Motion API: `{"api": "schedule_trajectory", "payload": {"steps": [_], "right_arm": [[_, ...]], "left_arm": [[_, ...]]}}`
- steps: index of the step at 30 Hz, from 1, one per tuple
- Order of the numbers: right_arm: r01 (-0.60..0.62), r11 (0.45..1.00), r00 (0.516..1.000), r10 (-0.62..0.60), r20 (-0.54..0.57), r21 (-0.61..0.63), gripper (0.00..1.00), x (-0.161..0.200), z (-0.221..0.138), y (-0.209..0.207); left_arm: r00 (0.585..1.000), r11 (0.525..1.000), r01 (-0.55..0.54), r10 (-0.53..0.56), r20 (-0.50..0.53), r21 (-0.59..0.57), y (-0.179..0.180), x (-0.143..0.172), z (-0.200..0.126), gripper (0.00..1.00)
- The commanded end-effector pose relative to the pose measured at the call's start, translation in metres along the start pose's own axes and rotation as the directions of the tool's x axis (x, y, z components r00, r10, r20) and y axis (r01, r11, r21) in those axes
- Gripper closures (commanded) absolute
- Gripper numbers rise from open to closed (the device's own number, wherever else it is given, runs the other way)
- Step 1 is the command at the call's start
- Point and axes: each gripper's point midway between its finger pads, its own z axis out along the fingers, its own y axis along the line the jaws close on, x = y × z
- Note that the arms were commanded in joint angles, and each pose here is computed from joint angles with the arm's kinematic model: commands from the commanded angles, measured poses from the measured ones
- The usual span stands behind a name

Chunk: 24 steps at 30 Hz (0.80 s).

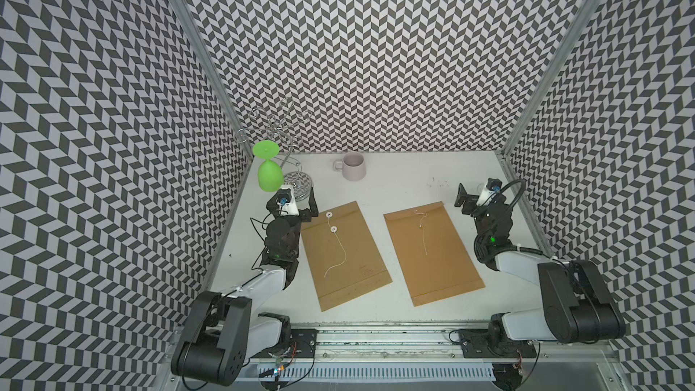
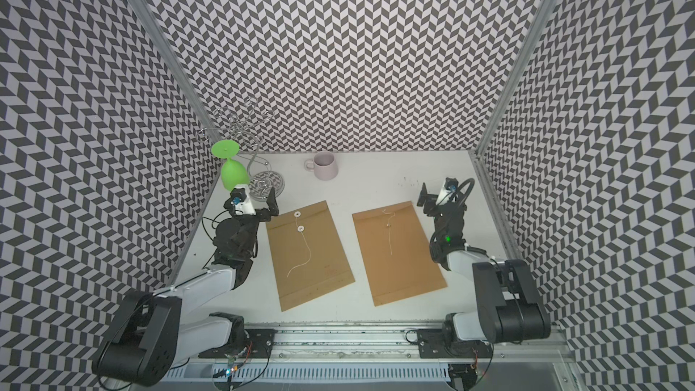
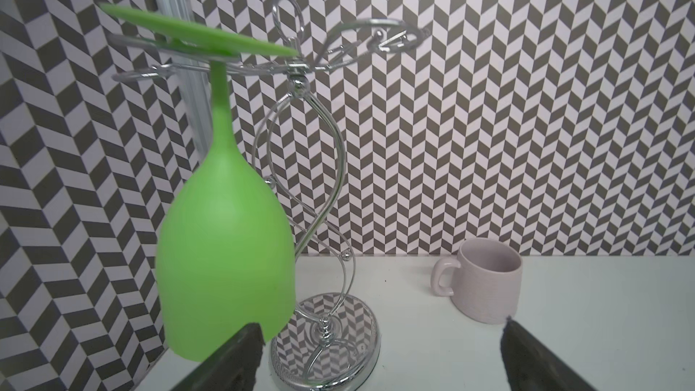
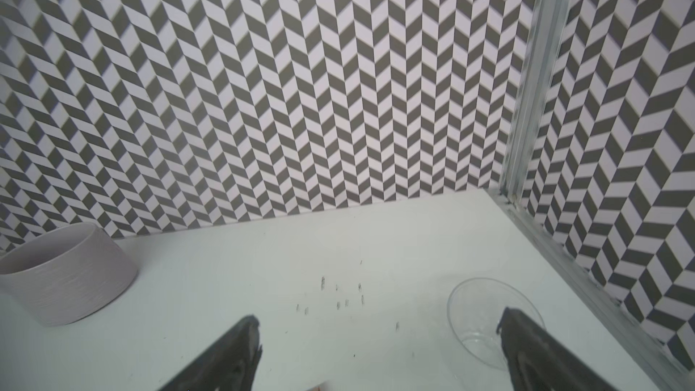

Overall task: Close the mouth of the file bag
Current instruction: Pick up the file bag from the center of the board.

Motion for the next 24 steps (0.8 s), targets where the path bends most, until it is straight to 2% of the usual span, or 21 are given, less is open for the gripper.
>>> {"api": "schedule_trajectory", "payload": {"steps": [1,3,4,5,6,7,9,10,11,12,13,14,16,18,22,24], "right_arm": [[-0.056,0.995,0.981,0.071,-0.18,0.087,0.01,0.017,0.003,-0.005],[-0.035,0.993,0.976,0.058,-0.209,0.111,0.01,0.012,0.003,0.009],[-0.052,0.992,0.975,0.076,-0.211,0.119,0.01,0.004,0.002,0.02],[-0.087,0.992,0.969,0.106,-0.224,0.093,0.01,-0.002,0.002,0.037],[-0.133,0.991,0.961,0.137,-0.24,0.031,0.01,-0.008,0.002,0.057],[-0.193,0.977,0.95,0.164,-0.266,-0.085,0.01,-0.015,0.003,0.083],[-0.429,0.896,0.865,0.373,-0.335,-0.11,0.01,-0.012,0.005,0.099],[-0.528,0.825,0.814,0.424,-0.396,-0.202,0.01,-0.011,0.004,0.113],[-0.586,0.741,0.782,0.411,-0.469,-0.329,0.03,-0.011,0.0,0.128],[-0.636,0.676,0.745,0.415,-0.521,-0.371,0.1,-0.012,-0.004,0.133],[-0.666,0.638,0.722,0.425,-0.545,-0.386,0.16,-0.01,-0.005,0.137],[-0.677,0.632,0.709,0.423,-0.564,-0.378,0.21,-0.007,-0.003,0.139],[-0.681,0.644,0.694,0.413,-0.59,-0.35,0.21,-0.002,-0.001,0.142],[-0.664,0.673,0.695,0.394,-0.601,-0.326,0.19,0.003,-0.001,0.145],[-0.583,0.755,0.705,0.286,-0.649,-0.3,0.17,0.021,-0.006,0.163],[-0.529,0.805,0.694,0.229,-0.682,-0.268,0.17,0.037,-0.009,0.167]], "left_arm": [[0.997,0.998,0.052,-0.051,-0.05,0.023,-0.005,-0.013,0.01,0.0],[0.982,0.985,0.17,-0.172,-0.078,-0.035,0.002,-0.021,0.019,0.0],[0.948,0.949,0.287,-0.301,-0.106,-0.128,0.013,-0.019,0.023,0.01],[0.886,0.881,0.408,-0.446,-0.129,-0.239,0.024,-0.013,0.025,0.0],[0.83,0.824,0.484,-0.539,-0.143,-0.293,0.027,-0.01,0.028,0.0],[0.807,0.821,0.514,-0.561,-0.184,-0.247,0.017,-0.014,0.034,0.0],[0.837,0.867,0.486,-0.497,-0.229,-0.106,-0.008,-0.031,0.041,0.0],[0.845,0.877,0.474,-0.479,-0.237,-0.081,-0.015,-0.038,0.043,0.0],[0.855,0.886,0.46,-0.458,-0.244,-0.052,-0.02,-0.044,0.043,0.0],[0.862,0.893,0.449,-0.44,-0.251,-0.027,-0.025,-0.048,0.044,0.0],[0.869,0.9,0.436,-0.419,-0.264,0.005,-0.031,-0.053,0.043,0.01],[0.88,0.911,0.411,-0.385,-0.277,0.041,-0.04,-0.059,0.042,0.02],[0.89,0.923,0.376,-0.335,-0.31,0.083,-0.057,-0.062,0.04,0.04],[0.882,0.932,0.347,-0.286,-0.374,0.106,-0.071,-0.054,0.039,0.06],[0.789,0.926,0.349,-0.209,-0.579,0.142,-0.097,-0.016,0.04,0.07],[0.739,0.915,0.371,-0.186,-0.647,0.161,-0.108,0.002,0.037,0.08]]}}
